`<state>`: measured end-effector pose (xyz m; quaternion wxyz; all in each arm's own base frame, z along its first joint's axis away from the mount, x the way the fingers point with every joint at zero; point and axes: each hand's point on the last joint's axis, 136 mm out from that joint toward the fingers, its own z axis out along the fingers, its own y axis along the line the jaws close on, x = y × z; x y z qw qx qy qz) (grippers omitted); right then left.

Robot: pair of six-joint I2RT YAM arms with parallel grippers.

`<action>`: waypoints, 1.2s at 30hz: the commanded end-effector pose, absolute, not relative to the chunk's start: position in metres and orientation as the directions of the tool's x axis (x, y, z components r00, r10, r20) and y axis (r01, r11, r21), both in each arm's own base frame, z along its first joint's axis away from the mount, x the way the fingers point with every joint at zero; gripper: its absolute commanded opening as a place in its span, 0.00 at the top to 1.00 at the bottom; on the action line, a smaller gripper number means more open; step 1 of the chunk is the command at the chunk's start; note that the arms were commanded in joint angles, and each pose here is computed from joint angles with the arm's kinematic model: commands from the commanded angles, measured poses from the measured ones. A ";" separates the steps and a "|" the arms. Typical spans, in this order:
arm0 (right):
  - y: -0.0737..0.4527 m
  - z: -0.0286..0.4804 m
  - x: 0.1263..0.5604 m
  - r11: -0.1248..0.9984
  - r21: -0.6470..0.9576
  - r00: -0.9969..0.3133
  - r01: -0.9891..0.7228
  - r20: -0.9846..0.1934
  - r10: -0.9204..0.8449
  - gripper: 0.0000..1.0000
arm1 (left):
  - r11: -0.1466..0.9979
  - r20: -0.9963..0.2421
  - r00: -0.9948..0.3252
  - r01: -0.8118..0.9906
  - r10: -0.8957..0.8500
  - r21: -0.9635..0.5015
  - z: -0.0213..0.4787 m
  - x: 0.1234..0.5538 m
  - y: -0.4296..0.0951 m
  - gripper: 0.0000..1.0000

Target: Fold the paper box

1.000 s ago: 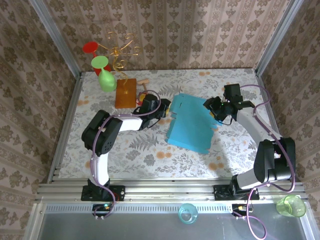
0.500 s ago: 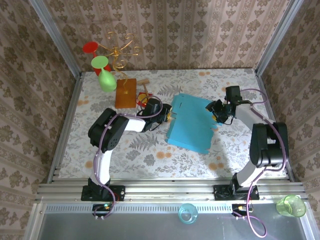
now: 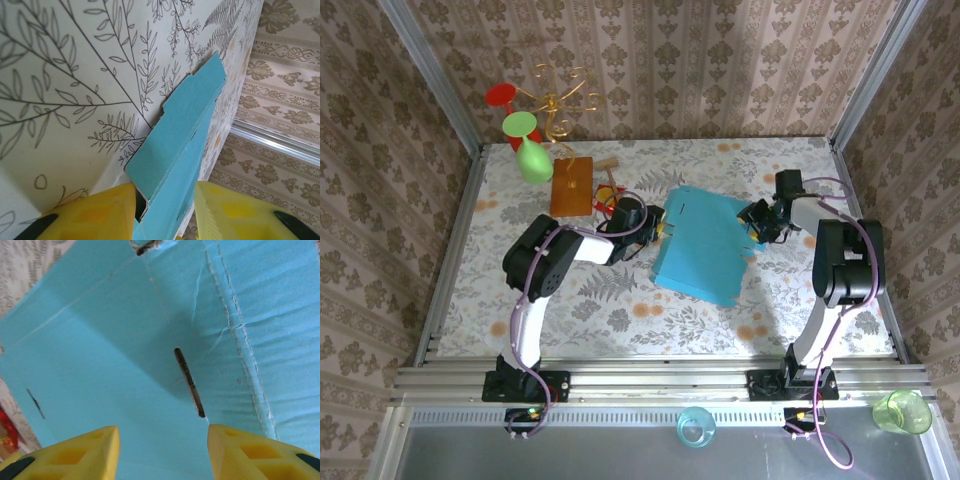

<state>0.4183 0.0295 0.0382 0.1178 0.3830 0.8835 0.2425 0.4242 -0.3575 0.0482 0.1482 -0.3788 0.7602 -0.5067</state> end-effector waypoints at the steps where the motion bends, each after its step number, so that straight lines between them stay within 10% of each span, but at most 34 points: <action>1: 0.030 0.027 0.412 0.601 0.482 -0.694 0.638 0.022 0.719 0.50 | 0.194 0.161 -0.641 -0.446 -0.750 -0.874 0.034 0.433 -0.353 0.65; 36: 0.032 0.015 0.406 0.609 0.457 -0.705 0.648 0.056 0.707 0.51 | 0.143 0.374 -0.429 -0.792 -0.822 -0.594 0.018 0.408 -0.357 0.60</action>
